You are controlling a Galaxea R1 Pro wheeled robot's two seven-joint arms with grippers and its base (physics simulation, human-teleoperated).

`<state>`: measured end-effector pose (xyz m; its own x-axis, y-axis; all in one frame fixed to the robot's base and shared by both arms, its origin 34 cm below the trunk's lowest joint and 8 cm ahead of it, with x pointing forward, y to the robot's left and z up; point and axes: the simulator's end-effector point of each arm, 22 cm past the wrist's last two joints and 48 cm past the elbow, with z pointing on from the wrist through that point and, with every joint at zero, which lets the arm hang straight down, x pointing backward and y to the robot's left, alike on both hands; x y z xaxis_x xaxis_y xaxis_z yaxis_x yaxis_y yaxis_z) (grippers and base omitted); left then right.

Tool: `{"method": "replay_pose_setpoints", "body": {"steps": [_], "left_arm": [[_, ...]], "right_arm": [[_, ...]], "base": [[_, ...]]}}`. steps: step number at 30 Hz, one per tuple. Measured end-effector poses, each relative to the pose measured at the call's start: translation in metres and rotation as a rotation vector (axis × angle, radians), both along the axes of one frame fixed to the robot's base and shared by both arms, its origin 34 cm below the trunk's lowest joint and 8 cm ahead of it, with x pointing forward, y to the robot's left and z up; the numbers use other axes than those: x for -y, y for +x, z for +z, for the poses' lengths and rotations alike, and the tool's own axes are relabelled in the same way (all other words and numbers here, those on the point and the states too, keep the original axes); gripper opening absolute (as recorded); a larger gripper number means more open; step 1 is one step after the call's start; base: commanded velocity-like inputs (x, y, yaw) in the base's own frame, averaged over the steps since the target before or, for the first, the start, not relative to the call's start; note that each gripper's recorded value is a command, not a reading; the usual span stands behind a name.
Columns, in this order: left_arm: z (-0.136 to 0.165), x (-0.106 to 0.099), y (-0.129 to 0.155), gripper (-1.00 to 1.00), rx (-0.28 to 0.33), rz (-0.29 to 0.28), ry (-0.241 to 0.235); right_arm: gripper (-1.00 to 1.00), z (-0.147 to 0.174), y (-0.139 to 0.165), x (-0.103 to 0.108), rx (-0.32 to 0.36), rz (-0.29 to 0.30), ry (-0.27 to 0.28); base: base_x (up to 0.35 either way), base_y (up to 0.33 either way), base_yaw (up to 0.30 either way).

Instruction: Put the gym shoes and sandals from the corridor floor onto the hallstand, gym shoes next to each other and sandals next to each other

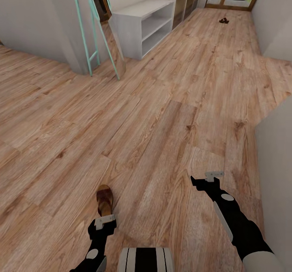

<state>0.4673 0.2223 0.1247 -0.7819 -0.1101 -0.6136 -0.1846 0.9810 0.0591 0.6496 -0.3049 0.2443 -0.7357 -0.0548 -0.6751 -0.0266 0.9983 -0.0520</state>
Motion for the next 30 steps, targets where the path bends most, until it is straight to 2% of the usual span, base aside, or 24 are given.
{"method": "replay_pose_setpoints", "body": {"steps": [12,25,30], "left_arm": [[0.0006,-0.0011,-0.0004,1.0,0.003,0.0,0.002],[0.0009,-0.0025,-0.0003,1.0,0.006,0.002,0.003],[0.0052,-0.0041,0.0041,1.0,0.038,0.005,0.006]], "right_arm": [[1.0,-0.0003,-0.0003,0.0011,0.0,0.0,-0.001],[1.0,-0.0007,-0.0005,0.0008,-0.001,0.001,-0.001],[1.0,-0.0005,-0.0003,0.0003,-0.001,0.001,0.0]], "base": [[0.157,0.0,0.0],[0.019,0.0,0.0],[0.001,0.0,0.0]]}}
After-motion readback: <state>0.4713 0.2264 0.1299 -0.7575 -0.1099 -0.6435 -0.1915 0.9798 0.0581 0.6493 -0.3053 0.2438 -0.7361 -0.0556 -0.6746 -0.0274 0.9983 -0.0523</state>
